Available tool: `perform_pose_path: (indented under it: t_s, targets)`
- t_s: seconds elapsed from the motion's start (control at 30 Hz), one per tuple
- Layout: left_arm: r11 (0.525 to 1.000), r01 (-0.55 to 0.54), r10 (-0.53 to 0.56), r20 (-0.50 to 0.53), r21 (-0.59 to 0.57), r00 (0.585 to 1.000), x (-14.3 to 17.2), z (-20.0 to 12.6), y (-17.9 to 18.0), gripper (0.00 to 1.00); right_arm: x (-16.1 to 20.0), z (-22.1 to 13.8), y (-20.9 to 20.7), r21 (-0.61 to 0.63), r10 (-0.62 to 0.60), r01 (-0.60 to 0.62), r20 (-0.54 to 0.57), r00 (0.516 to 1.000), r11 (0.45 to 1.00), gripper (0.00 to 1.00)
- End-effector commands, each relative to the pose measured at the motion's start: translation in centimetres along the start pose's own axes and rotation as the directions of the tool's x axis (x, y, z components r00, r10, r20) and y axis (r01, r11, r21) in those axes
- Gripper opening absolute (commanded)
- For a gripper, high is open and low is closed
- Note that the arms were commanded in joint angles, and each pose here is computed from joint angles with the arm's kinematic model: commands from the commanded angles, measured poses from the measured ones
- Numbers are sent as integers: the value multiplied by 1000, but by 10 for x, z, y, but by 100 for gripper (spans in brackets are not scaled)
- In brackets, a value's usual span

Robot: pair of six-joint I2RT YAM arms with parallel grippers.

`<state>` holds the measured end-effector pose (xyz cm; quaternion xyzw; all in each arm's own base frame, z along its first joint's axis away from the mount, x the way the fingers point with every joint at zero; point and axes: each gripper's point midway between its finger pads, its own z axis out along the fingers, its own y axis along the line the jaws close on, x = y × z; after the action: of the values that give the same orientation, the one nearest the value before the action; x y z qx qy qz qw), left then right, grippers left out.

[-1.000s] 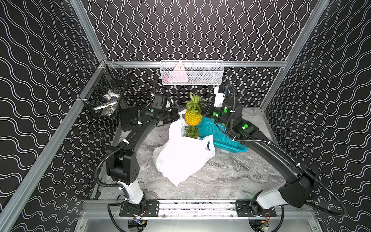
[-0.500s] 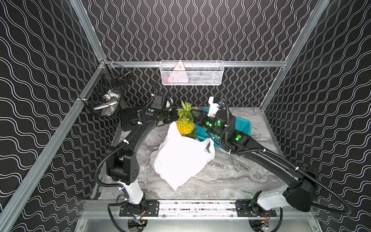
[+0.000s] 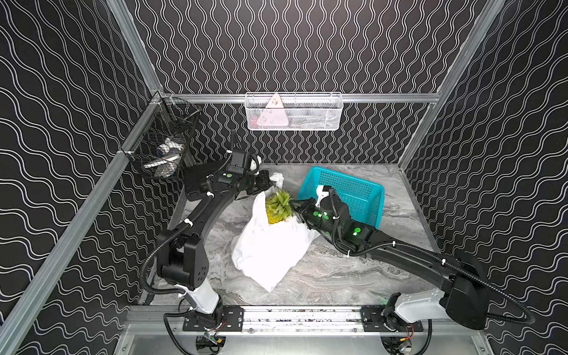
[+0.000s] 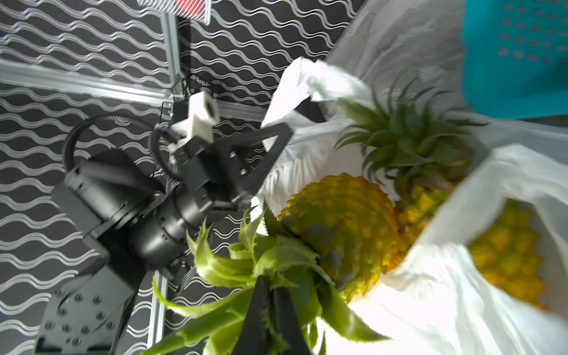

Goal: Place the pineapple into a plastic bag & tie a knot
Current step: Place the pineapple in the plastic bag, then adjust the plastic bag at the center of the board.

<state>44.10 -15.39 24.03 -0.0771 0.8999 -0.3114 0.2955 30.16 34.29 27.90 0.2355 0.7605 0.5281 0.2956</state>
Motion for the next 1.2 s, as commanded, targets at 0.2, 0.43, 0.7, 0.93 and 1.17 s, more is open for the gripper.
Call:
perform_pose_path:
  t_s: [0.2,0.43,0.7,0.93,1.17]
  targets:
    - [998,-46,45,13,31,999,8,-20,-8,0,-9,59,-45,231,47,-24,-95,994,973,0]
    - [998,-30,29,-7,-60,1000,6,-10,27,0,42,44,-96,396,-118,239,-305,945,887,0]
    - [996,-24,24,-3,-91,1000,13,-17,36,0,10,15,-74,379,-435,603,-443,784,701,50]
    - [998,-3,2,-9,-64,1000,21,-15,36,0,-23,-13,-122,554,-334,532,-422,843,641,65]
    - [999,-5,5,-6,-54,1000,21,-17,34,0,7,5,-129,524,-122,313,-367,922,792,70]
